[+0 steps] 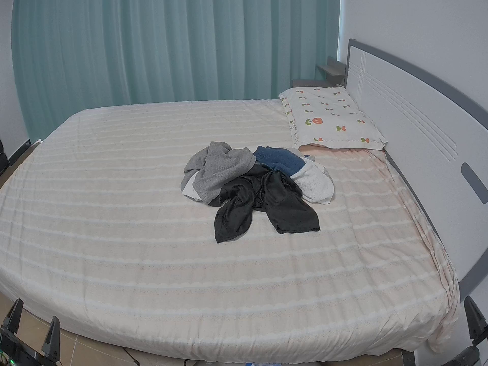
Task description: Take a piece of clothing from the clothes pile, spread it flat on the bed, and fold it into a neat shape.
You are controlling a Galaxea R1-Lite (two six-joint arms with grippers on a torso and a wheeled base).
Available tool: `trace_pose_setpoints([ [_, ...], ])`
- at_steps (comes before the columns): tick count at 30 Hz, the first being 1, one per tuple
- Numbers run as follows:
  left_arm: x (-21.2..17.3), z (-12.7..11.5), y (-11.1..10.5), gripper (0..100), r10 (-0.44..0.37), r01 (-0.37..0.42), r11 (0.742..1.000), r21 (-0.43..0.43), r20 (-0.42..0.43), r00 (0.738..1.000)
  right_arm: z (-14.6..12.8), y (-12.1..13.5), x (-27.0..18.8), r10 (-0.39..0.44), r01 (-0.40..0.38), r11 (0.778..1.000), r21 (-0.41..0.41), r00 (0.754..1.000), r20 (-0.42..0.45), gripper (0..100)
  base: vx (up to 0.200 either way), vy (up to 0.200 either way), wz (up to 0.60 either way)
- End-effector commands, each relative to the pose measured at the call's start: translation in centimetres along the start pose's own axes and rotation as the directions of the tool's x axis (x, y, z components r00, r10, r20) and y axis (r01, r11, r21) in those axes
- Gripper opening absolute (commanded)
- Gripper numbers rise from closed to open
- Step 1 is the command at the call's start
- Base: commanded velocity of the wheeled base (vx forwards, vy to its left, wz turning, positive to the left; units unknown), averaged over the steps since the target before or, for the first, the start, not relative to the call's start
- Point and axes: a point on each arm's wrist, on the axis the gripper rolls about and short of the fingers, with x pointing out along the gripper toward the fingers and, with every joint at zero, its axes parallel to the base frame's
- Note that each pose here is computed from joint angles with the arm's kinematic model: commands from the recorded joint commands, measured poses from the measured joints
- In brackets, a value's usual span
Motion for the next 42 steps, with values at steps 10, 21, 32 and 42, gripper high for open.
trace_pose_setpoints([
  [10, 0.0, -0.5, 0.0, 100, 0.0, 0.0, 1.0, -0.001, 0.002, 1.0, 0.3, 0.9, 21.8, 0.192, -0.072, 0.971, 0.229, 0.803, -0.564, 100, 0.0, 0.0, 0.0],
  [21, 0.0, -0.5, 0.0, 100, 0.0, 0.0, 1.0, -0.001, 0.002, 1.0, -1.9, 4.2, 34.1, 0.102, 0.098, 0.946, 0.31, 0.816, -0.568, 100, 0.0, 0.0, 0.0],
  [32, 0.0, -0.5, 0.0, 100, 0.0, 0.0, 1.0, -0.001, 0.002, 1.0, -5.4, 6.1, 39.6, 0.091, 0.18, 0.906, 0.382, 0.8, -0.593, 100, 0.0, 0.0, 0.0],
  [42, 0.0, -0.5, 0.0, 100, 0.0, 0.0, 1.0, -0.001, 0.002, 1.0, -7.7, 6.2, 43.8, 0.075, 0.216, 0.885, 0.412, 0.808, -0.585, 100, 0.0, 0.0, 0.0],
])
